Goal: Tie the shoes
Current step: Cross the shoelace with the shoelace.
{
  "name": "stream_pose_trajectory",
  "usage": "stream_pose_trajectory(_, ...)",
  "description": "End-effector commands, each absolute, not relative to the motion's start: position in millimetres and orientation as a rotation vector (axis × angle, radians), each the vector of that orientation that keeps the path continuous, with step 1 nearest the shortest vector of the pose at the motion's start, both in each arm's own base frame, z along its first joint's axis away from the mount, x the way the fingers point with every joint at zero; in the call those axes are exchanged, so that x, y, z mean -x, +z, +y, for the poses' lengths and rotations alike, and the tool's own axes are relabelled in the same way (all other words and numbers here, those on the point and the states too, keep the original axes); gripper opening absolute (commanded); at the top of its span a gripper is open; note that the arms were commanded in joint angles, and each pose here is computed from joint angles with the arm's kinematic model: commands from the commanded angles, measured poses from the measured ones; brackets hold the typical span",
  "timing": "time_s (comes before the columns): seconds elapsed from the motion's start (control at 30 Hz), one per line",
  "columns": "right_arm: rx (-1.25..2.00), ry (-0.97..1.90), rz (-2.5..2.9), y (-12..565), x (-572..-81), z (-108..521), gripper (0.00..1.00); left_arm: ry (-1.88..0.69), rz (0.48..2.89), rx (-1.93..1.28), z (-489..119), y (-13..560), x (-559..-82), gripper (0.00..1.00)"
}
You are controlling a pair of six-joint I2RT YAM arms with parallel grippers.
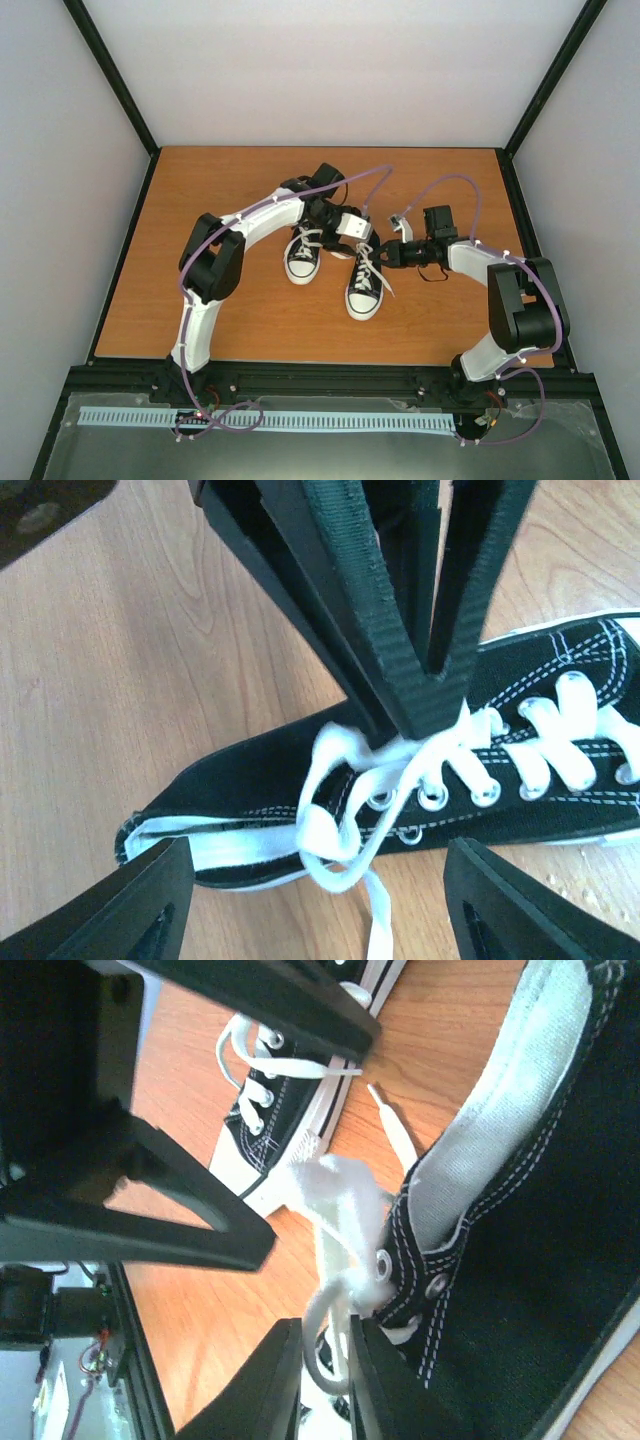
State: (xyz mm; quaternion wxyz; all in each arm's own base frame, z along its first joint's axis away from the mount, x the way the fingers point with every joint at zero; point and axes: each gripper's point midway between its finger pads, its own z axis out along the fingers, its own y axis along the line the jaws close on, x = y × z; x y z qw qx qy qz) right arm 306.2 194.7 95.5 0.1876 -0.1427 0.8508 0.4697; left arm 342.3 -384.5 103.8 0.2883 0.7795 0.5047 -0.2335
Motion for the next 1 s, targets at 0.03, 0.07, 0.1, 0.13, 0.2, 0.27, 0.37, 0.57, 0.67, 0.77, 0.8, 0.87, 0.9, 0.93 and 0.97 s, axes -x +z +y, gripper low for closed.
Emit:
stream_pose_trajectory(0.03, 0.444, 1.274, 2.391, 102, -305, 194, 0.08, -0.668, 1.296, -2.124, -373, 124, -335, 0.73)
stream_pose_trajectory(0.07, 0.445, 1.268, 2.390, 103, -305, 193, 0.06, -0.672, 1.295, -2.128, -371, 124, -334, 0.73)
stream_pose_trajectory(0.1, 0.444, 1.266, 2.390, 104, -305, 193, 0.05, -0.672, 1.294, -2.132, -370, 125, -333, 0.73)
stream_pose_trajectory(0.13, 0.444, 1.267, 2.387, 104, -306, 193, 0.04, -0.673, 1.295, -2.138, -368, 124, -332, 0.73)
stream_pose_trajectory(0.2, 0.443, 1.267, 2.385, 105, -307, 193, 0.03, -0.663, 1.283, -2.148, -366, 124, -331, 0.73)
stream_pose_trajectory(0.27, 0.442, 1.263, 2.382, 106, -308, 193, 0.03, -0.653, 1.269, -2.152, -365, 124, -331, 0.73)
stream_pose_trajectory(0.37, 0.447, 1.265, 2.373, 109, -309, 194, 0.03, -0.665, 1.211, -2.153, -367, 123, -328, 0.78)
stream_pose_trajectory(0.57, 0.450, 1.282, 2.373, 108, -308, 195, 0.03, -0.709, 1.239, -2.049, -396, 114, -335, 0.88)
stream_pose_trajectory(0.67, 0.454, 1.288, 2.366, 110, -307, 196, 0.03, -0.683, 1.254, -2.033, -403, 105, -340, 0.84)
stream_pose_trajectory(0.77, 0.461, 1.297, 2.363, 110, -306, 196, 0.03, -0.684, 1.265, -2.029, -403, 103, -340, 0.76)
stream_pose_trajectory(0.8, 0.462, 1.297, 2.363, 110, -306, 196, 0.03, -0.687, 1.262, -2.031, -403, 102, -339, 0.75)
stream_pose_trajectory(0.87, 0.462, 1.303, 2.364, 110, -306, 197, 0.03, -0.691, 1.256, -2.024, -405, 98, -338, 0.73)
stream_pose_trajectory(0.9, 0.463, 1.305, 2.361, 110, -306, 197, 0.03, -0.692, 1.261, -2.019, -406, 95, -337, 0.72)
stream_pose_trajectory(0.93, 0.464, 1.305, 2.360, 110, -307, 197, 0.03, -0.689, 1.257, -2.020, -407, 92, -336, 0.71)
stream_pose_trajectory(0.97, 0.466, 1.304, 2.356, 112, -308, 197, 0.03, -0.683, 1.251, -2.025, -409, 90, -335, 0.70)
